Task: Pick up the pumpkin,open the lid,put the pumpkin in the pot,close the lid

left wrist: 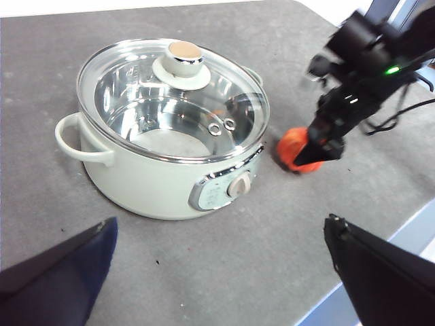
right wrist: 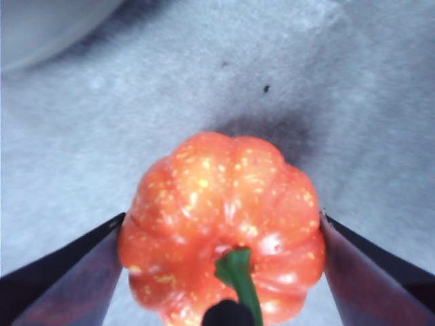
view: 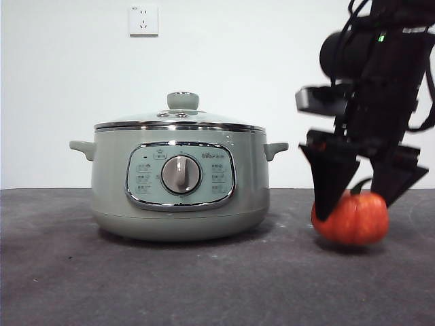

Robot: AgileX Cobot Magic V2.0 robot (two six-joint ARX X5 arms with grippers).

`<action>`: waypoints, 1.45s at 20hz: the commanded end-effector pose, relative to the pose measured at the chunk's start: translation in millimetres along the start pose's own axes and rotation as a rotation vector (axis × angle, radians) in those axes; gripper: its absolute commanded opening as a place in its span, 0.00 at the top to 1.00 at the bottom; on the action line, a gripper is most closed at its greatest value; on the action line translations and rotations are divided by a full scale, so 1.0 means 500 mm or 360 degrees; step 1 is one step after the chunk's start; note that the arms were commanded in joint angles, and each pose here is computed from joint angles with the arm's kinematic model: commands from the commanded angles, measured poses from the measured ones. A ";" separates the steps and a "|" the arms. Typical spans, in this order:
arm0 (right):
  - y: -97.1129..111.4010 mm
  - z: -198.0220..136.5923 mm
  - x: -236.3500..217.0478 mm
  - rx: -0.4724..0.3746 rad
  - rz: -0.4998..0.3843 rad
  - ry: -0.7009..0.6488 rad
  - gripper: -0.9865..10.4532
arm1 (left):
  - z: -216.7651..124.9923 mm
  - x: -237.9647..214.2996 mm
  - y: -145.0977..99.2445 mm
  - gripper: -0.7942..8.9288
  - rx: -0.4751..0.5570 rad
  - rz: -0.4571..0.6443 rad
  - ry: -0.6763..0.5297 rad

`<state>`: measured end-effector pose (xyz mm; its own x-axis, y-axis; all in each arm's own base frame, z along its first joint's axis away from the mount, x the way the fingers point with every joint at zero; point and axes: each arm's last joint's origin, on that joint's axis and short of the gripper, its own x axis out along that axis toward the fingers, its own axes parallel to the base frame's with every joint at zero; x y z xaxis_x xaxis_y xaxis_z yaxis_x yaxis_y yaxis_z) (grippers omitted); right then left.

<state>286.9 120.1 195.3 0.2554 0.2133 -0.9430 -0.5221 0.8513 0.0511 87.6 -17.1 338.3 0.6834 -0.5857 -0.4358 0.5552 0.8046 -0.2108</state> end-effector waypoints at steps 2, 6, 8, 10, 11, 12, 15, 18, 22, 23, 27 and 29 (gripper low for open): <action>0.011 -0.006 -0.085 0.0006 -0.0023 -0.0188 0.92 | 0.016 0.017 0.013 0.14 -0.0005 -0.0008 -0.0024; 0.027 -0.040 -0.203 0.0020 -0.0050 -0.0446 0.92 | 0.061 0.052 0.027 0.14 0.0057 -0.0074 -0.0057; 0.036 -0.061 -0.253 0.0010 -0.0063 -0.0566 0.92 | 0.091 0.081 0.034 0.14 0.0097 -0.0083 -0.0058; 0.044 -0.086 -0.297 0.0011 -0.0071 -0.0675 0.92 | 0.123 0.125 0.038 0.14 0.0149 -0.0098 -0.0053; 0.047 -0.098 -0.314 0.0009 -0.0075 -0.0719 0.92 | 0.139 0.150 0.040 0.14 0.0173 -0.0106 -0.0051; 0.050 -0.109 -0.330 0.0010 -0.0078 -0.0757 0.92 | 0.153 0.177 0.042 0.14 0.0195 -0.0109 -0.0048; 0.058 -0.136 -0.364 0.0008 -0.0081 -0.0852 0.92 | 0.191 0.263 0.043 0.14 0.0229 -0.0129 0.0008; 0.062 -0.157 -0.385 0.0022 -0.0080 -0.0899 0.92 | 0.220 0.350 0.038 0.14 0.0274 -0.0116 0.0084; 0.066 -0.172 -0.400 0.0024 -0.0081 -0.0940 0.92 | 0.232 0.453 0.036 0.14 0.0317 -0.0045 0.0105; 0.067 -0.175 -0.402 0.0029 -0.0080 -0.0949 0.92 | 0.230 0.474 0.038 0.14 0.0319 -0.0034 0.0121; 0.067 -0.178 -0.405 0.0033 -0.0080 -0.0955 0.92 | 0.205 0.531 0.052 0.14 0.0302 -0.0011 0.0208; 0.067 -0.178 -0.404 0.0033 -0.0080 -0.0955 0.92 | 0.197 0.548 0.058 0.14 0.0299 0.0011 0.0226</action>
<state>146.3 62.9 357.6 0.6957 0.3960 -0.5994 -0.4862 0.8737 0.0129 336.9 -162.3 299.3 0.6184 -0.5469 -0.5643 0.6338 0.7717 -0.0533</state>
